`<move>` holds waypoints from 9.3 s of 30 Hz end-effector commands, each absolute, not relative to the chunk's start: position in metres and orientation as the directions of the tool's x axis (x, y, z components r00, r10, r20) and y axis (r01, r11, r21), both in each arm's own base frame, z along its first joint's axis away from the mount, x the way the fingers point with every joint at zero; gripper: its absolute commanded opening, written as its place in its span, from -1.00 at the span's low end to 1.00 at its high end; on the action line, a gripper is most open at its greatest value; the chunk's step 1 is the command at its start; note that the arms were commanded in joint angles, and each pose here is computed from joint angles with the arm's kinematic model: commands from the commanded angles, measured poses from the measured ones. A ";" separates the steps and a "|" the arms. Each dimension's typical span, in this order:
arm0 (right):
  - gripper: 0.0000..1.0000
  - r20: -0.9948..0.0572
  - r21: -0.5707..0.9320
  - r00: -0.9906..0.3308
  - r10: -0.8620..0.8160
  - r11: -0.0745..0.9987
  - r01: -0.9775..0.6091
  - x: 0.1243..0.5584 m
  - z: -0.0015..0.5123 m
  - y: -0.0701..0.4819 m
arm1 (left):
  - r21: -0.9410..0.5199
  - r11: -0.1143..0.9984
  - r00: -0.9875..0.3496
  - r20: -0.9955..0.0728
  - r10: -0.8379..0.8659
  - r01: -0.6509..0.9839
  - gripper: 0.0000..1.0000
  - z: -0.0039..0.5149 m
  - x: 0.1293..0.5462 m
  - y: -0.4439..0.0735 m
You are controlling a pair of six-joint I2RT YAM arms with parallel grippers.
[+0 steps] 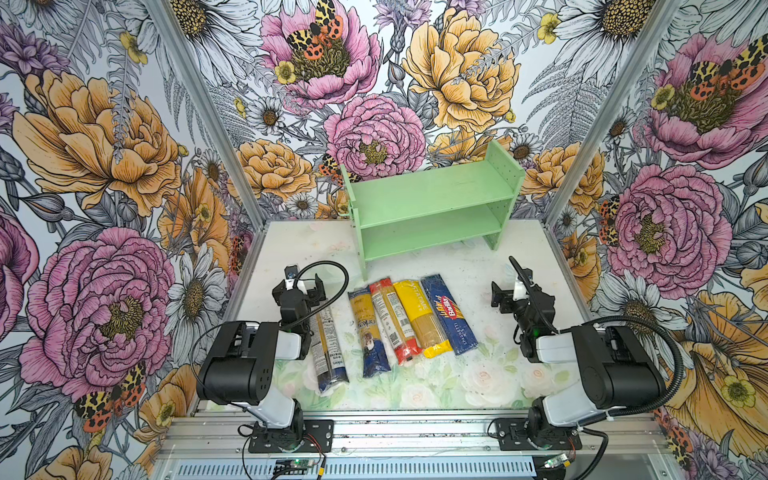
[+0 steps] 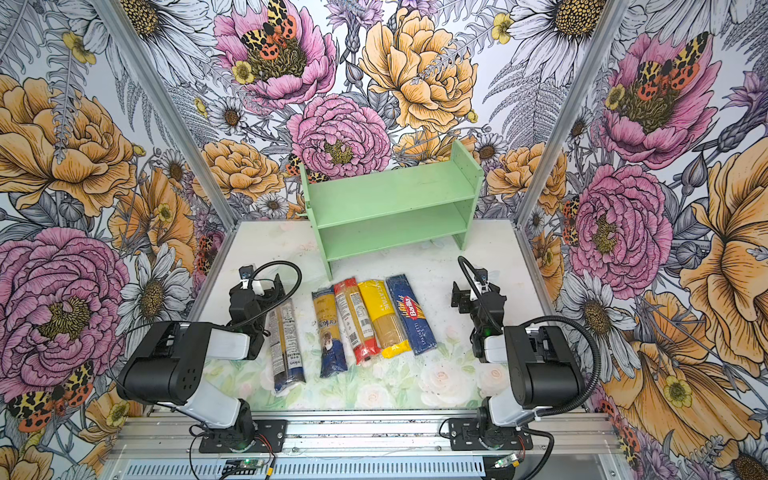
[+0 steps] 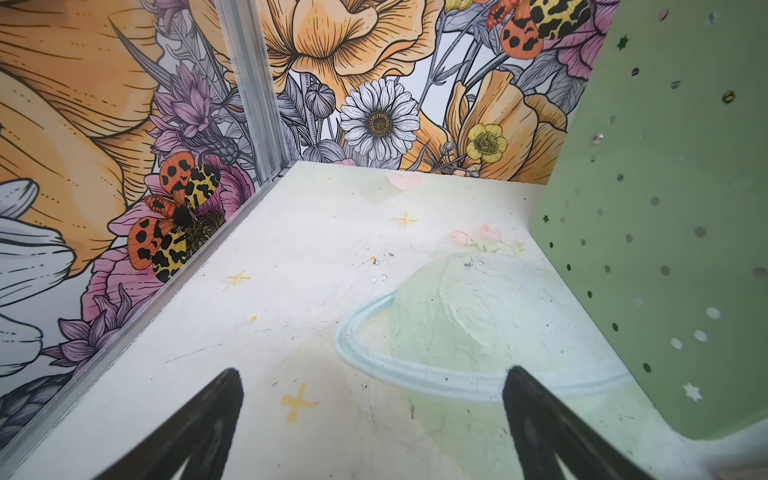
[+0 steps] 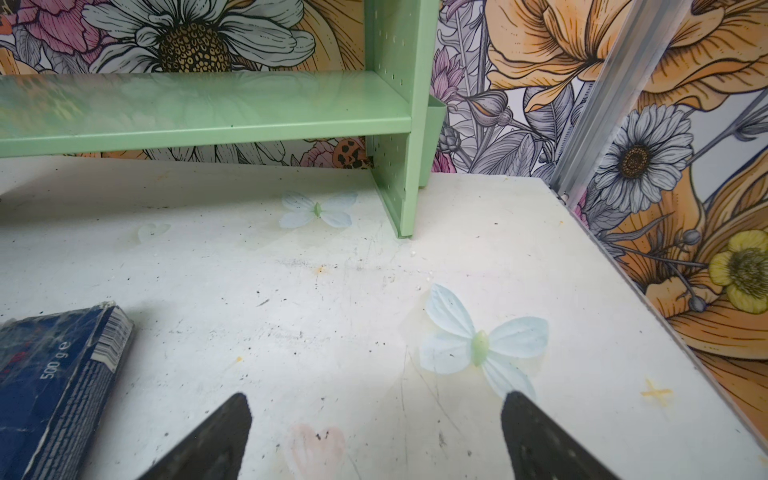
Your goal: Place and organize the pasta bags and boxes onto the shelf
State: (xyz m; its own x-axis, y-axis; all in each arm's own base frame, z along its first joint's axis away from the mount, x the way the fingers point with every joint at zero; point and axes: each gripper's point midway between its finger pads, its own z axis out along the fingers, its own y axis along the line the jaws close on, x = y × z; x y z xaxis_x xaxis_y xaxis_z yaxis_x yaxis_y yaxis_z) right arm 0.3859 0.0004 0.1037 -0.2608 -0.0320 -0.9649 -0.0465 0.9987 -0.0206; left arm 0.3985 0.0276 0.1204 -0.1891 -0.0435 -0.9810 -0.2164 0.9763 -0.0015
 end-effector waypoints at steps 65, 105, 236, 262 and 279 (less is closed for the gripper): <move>0.89 -0.828 0.259 -0.561 -0.007 0.882 -0.394 0.369 0.177 0.138 | -0.265 0.926 -0.598 -0.708 -0.376 -0.269 0.97 0.138 0.322 -0.054; 0.91 -0.775 0.296 -0.625 -0.095 0.819 -0.492 0.361 0.159 0.193 | -0.254 0.811 -0.656 -0.484 -0.579 -0.527 0.98 0.081 0.238 -0.067; 0.93 -0.730 0.265 -0.664 -0.162 0.829 -0.493 0.362 0.135 0.204 | -0.236 0.860 -0.767 -0.390 -0.510 -0.452 -1.00 0.061 0.195 -0.089; 0.92 -0.716 0.226 -0.674 -0.180 0.854 -0.469 0.360 0.134 0.193 | -0.419 0.802 -0.652 -0.472 -0.593 -0.426 -1.00 0.124 0.221 -0.085; 0.92 -0.698 0.219 -0.692 -0.184 0.865 -0.451 0.363 0.127 0.186 | -0.480 0.789 -0.539 -0.578 -0.613 -0.383 -1.00 0.186 0.242 -0.079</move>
